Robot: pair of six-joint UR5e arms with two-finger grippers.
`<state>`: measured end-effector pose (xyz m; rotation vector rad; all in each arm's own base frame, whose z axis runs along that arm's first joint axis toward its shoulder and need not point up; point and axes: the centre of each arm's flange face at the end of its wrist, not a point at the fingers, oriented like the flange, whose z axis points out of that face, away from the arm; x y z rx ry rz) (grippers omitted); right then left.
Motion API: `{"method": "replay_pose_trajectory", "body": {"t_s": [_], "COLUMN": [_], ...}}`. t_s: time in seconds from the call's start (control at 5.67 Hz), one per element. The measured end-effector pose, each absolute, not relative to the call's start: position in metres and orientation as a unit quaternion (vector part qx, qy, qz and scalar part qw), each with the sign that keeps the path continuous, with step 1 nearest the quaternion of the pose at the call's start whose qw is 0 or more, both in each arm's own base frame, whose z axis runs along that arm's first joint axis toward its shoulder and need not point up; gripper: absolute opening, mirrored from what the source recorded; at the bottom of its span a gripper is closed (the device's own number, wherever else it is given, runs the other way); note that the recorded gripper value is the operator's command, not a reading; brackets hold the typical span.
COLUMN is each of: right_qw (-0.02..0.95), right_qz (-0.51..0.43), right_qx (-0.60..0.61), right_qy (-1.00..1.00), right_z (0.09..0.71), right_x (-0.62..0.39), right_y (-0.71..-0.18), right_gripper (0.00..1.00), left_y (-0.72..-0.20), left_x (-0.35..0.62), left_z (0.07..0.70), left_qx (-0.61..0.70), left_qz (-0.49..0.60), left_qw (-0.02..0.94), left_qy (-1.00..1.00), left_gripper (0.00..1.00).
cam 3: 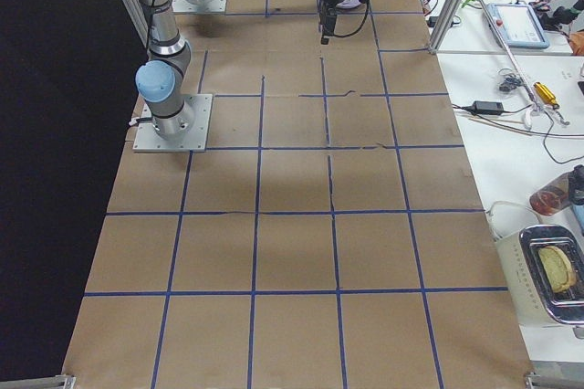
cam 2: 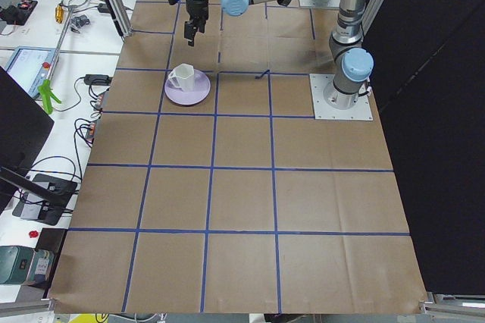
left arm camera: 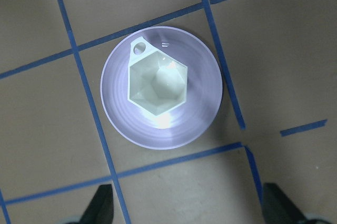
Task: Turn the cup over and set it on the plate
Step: 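Lower the cup onto the plate and open the left gripper, then raise the left gripper away from the cup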
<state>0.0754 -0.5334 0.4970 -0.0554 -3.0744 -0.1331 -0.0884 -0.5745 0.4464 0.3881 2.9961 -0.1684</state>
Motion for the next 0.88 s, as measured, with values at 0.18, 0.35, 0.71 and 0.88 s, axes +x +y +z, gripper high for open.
{"method": "replay_pose_trajectory", "body": {"t_s": [0.18, 0.35, 0.71, 0.88], "right_qw": [0.032, 0.032, 0.032, 0.032], "right_qz": [-0.043, -0.044, -0.044, -0.044], "right_qx": [-0.018, -0.018, -0.018, -0.018], "right_qy": [-0.998, -0.998, -0.998, -0.998], "right_z": [0.497, 0.497, 0.497, 0.497], "right_x": [0.075, 0.075, 0.075, 0.075], "right_y": [-0.533, -0.533, -0.533, -0.533], "right_gripper": [1.0, 1.0, 1.0, 1.0], "left_y": [-0.55, -0.534, -0.514, -0.509], "left_x": [-0.114, -0.14, -0.163, -0.164], "left_z": [0.471, 0.486, 0.504, 0.506], "left_qx": [0.086, 0.06, 0.031, 0.026], "left_qz": [-0.056, -0.041, -0.016, -0.012], "left_qw": [0.051, 0.046, 0.015, 0.008], "left_qy": [0.993, 0.996, 0.999, 1.0], "left_gripper": [0.99, 0.99, 0.99, 0.99]}}
